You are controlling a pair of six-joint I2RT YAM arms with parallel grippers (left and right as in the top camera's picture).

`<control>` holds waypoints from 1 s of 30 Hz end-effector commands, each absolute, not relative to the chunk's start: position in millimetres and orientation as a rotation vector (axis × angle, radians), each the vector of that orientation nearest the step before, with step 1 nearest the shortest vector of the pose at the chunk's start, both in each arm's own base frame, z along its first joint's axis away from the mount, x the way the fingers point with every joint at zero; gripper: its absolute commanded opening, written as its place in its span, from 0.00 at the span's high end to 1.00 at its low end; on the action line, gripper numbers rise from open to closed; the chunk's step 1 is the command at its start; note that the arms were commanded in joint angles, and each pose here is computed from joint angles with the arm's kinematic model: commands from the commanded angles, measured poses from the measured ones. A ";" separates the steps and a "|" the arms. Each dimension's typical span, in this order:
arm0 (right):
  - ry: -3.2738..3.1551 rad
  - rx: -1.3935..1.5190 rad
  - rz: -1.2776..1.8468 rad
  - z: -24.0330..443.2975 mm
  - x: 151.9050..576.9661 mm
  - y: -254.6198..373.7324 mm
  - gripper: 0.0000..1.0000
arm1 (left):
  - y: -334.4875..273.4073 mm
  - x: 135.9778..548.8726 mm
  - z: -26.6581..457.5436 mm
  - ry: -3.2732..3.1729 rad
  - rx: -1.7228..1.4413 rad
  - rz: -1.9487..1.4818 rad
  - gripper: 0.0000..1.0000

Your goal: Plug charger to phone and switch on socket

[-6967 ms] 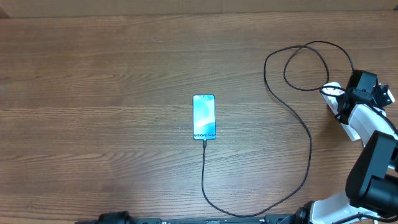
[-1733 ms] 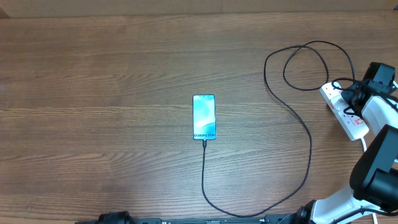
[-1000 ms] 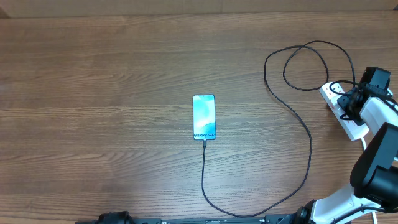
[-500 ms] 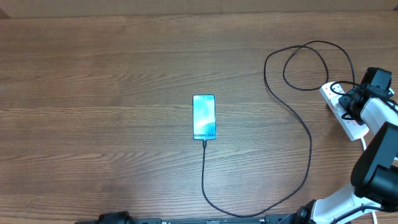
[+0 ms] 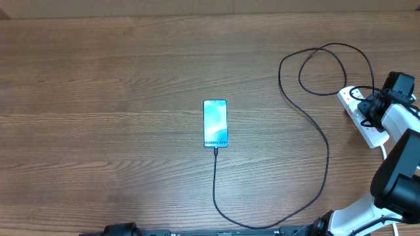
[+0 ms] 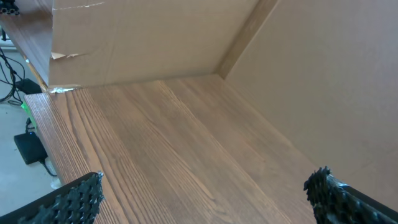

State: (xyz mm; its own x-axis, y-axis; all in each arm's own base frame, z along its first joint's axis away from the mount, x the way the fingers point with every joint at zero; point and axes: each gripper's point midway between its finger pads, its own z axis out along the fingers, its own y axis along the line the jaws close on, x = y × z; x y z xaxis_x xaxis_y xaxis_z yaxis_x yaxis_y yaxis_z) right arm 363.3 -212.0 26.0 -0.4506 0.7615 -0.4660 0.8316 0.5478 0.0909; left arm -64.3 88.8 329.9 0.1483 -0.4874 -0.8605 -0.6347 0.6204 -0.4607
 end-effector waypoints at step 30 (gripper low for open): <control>2.324 1.271 -0.030 117.1 340.4 -110.4 0.96 | 85.8 -81.8 323.8 1.408 -1.015 0.121 0.00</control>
State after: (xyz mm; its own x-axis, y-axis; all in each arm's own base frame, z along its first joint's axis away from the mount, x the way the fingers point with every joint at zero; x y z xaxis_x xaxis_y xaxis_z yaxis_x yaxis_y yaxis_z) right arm 333.6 -135.4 105.4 -0.4172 0.7994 -0.4322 0.8409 0.5200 0.1499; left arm -66.9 88.2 329.1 0.1602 -0.4854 -0.8595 -0.6350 0.6160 -0.4662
